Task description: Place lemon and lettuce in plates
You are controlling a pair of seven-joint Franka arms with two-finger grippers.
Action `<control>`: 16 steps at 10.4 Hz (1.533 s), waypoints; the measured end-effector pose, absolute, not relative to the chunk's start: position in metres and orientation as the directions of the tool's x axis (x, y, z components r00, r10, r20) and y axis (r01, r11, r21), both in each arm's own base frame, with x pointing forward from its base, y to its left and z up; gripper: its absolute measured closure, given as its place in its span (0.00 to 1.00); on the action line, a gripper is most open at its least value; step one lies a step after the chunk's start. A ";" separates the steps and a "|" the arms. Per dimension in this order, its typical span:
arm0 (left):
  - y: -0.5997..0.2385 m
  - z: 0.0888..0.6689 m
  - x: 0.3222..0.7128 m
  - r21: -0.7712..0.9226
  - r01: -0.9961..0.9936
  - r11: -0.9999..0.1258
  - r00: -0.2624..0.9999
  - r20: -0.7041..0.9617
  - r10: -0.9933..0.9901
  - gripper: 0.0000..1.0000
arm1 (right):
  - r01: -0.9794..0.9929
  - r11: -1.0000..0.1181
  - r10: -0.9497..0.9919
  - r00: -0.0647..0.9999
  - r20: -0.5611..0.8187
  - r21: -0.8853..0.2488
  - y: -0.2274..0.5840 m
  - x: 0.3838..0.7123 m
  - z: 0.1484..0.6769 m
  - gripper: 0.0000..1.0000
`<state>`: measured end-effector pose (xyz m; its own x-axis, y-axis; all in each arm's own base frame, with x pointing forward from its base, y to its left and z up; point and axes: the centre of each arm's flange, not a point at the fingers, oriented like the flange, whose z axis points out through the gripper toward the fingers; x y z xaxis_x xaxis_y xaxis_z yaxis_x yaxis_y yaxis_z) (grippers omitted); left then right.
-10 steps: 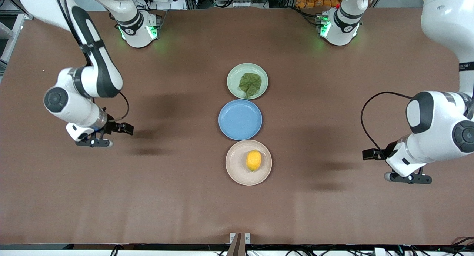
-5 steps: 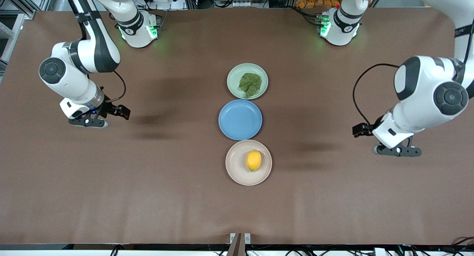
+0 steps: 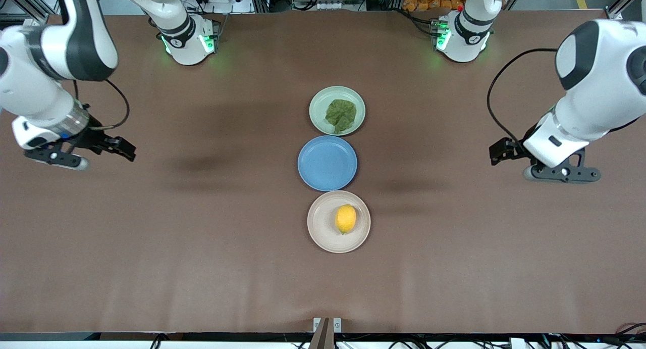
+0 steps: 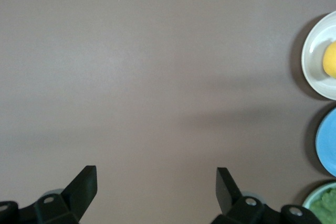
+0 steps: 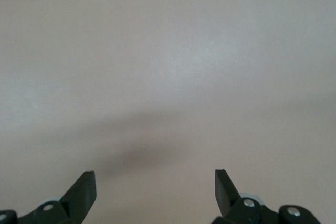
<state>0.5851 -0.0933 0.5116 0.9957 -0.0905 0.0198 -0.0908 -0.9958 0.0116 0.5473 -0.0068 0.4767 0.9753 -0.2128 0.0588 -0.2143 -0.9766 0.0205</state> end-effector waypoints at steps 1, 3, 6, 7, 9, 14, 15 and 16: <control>-0.091 0.525 0.578 0.021 -0.094 -0.995 0.996 0.013 -0.093 0.00 | -0.197 -0.980 -0.196 0.979 0.058 0.023 -0.004 0.551 0.504 0.00; -0.081 0.558 0.570 0.031 -0.091 -0.995 0.996 0.011 -0.091 0.00 | -0.122 -0.992 -0.120 0.990 0.081 0.025 -0.001 0.556 0.554 0.00; -0.076 0.602 0.562 0.030 -0.089 -0.996 0.996 0.020 -0.089 0.00 | -0.082 -0.996 -0.079 0.990 0.119 0.021 -0.001 0.555 0.613 0.00; -0.074 0.616 0.558 0.029 -0.086 -0.996 0.996 0.014 -0.085 0.00 | -0.081 -0.997 -0.079 0.990 0.118 0.010 0.000 0.553 0.626 0.00; -0.066 0.640 0.547 0.027 -0.081 -0.996 0.997 0.015 -0.080 0.00 | -0.080 -0.997 -0.082 0.991 0.105 -0.021 0.004 0.548 0.644 0.00; -0.057 0.653 0.537 0.024 -0.097 -0.995 0.995 0.023 -0.097 0.00 | -0.077 -0.997 -0.078 0.996 0.050 -0.027 0.005 0.541 0.649 0.00; -0.057 0.652 0.538 0.025 -0.097 -0.995 0.995 0.021 -0.096 0.00 | -0.077 -0.997 -0.078 0.996 0.037 -0.026 0.005 0.540 0.648 0.00; -0.057 0.651 0.539 0.025 -0.097 -0.995 0.995 0.024 -0.096 0.00 | -0.077 -0.997 -0.078 0.997 0.029 -0.025 0.005 0.539 0.648 0.00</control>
